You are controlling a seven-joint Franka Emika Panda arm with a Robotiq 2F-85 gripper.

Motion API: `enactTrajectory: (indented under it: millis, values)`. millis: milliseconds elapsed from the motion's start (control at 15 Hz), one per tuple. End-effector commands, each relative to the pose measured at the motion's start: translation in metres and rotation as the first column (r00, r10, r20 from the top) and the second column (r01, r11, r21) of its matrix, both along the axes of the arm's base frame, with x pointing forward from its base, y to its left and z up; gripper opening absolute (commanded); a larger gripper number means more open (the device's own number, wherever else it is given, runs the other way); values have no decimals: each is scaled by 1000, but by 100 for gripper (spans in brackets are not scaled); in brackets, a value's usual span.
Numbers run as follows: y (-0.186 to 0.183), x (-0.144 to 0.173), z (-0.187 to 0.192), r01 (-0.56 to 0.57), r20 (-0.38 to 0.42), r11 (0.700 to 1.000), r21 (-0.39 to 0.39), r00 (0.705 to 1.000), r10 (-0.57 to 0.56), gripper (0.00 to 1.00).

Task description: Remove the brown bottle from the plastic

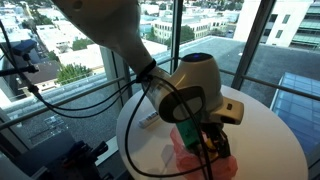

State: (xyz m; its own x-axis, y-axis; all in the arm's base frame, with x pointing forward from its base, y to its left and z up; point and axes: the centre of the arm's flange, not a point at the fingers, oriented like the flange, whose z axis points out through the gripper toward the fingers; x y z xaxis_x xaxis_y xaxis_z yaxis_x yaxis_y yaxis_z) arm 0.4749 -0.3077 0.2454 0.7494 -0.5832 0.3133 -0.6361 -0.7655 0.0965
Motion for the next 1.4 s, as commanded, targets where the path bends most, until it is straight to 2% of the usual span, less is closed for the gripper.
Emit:
enactTrajectory:
  millis: [0, 267, 333, 933, 1333]
  values:
    - [-9, 5, -1, -9, 6, 1000, 0, 1000, 9, 58]
    - [-3, 0, 6, -14, 4, 1000, -4, 1000, 14, 25]
    - [-1, -1, 10, -18, 7, 1000, -7, 1000, 18, 20]
    - [21, -9, 55, -48, 39, 999, -17, 998, 48, 20]
    - [44, -30, 86, -101, -3, 994, -51, 995, 101, 20]
